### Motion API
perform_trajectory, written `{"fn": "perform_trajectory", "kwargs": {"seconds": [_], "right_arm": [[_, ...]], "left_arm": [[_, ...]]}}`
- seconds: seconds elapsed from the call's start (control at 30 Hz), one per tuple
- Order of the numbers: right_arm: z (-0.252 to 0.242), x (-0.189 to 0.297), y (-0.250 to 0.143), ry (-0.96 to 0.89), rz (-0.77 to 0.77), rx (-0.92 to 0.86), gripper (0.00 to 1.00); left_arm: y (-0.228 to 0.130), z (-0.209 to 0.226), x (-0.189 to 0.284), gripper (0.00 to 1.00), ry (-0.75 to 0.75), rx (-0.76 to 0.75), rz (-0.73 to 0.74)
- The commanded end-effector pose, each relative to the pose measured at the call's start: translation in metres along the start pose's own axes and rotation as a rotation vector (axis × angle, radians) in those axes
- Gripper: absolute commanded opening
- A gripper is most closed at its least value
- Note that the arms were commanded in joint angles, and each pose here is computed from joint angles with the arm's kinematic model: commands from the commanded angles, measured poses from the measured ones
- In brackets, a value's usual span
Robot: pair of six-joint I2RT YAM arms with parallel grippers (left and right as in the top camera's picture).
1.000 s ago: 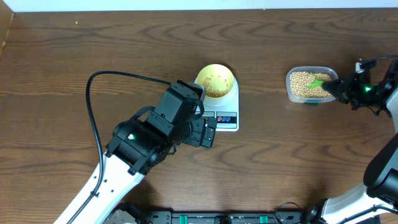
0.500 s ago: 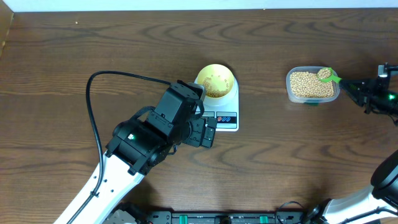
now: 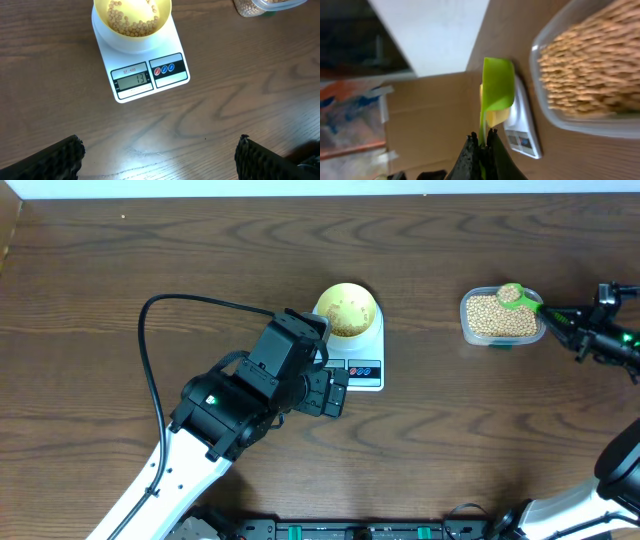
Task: Scoop item into bowl and weigh 50g on scale
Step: 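Lift the filled scoop and carry it over the yellow bowl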
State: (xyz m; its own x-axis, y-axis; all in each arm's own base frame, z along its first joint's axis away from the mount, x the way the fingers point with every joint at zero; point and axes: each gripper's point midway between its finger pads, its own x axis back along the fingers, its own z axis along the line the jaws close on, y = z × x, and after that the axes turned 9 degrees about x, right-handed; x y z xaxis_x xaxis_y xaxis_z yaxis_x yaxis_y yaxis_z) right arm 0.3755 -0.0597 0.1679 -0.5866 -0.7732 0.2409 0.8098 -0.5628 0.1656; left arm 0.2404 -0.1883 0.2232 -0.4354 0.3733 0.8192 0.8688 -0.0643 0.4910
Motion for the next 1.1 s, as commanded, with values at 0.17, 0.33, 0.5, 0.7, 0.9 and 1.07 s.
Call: {"fn": "perform_trajectory", "kwargs": {"seconds": [0.17, 0.33, 0.5, 0.7, 0.9, 1.07], "right_arm": [[0.045, -0.054, -0.034, 0.185, 0.17, 0.064, 0.01], [0.062, -0.089, -0.06, 0.212, 0.284, 0.118, 0.01], [0.078, -0.12, -0.074, 0.239, 0.369, 0.162, 0.01], [0.108, -0.16, -0.084, 0.285, 0.438, 0.254, 0.01], [0.136, -0.182, -0.1, 0.332, 0.494, 0.294, 0.01], [0.141, -0.188, -0.114, 0.35, 0.537, 0.296, 0.01]], "left_arm": [[0.004, -0.002, 0.005, 0.98, -0.007, 0.0, -0.014], [0.004, -0.002, 0.005, 0.98, -0.008, 0.0, -0.014], [0.004, -0.002, 0.005, 0.98, -0.008, 0.0, -0.014], [0.004, -0.002, 0.005, 0.98, -0.008, 0.0, -0.014], [0.004, -0.002, 0.005, 0.98, -0.008, 0.0, -0.014], [0.004, -0.002, 0.005, 0.98, -0.008, 0.0, -0.014]]}}
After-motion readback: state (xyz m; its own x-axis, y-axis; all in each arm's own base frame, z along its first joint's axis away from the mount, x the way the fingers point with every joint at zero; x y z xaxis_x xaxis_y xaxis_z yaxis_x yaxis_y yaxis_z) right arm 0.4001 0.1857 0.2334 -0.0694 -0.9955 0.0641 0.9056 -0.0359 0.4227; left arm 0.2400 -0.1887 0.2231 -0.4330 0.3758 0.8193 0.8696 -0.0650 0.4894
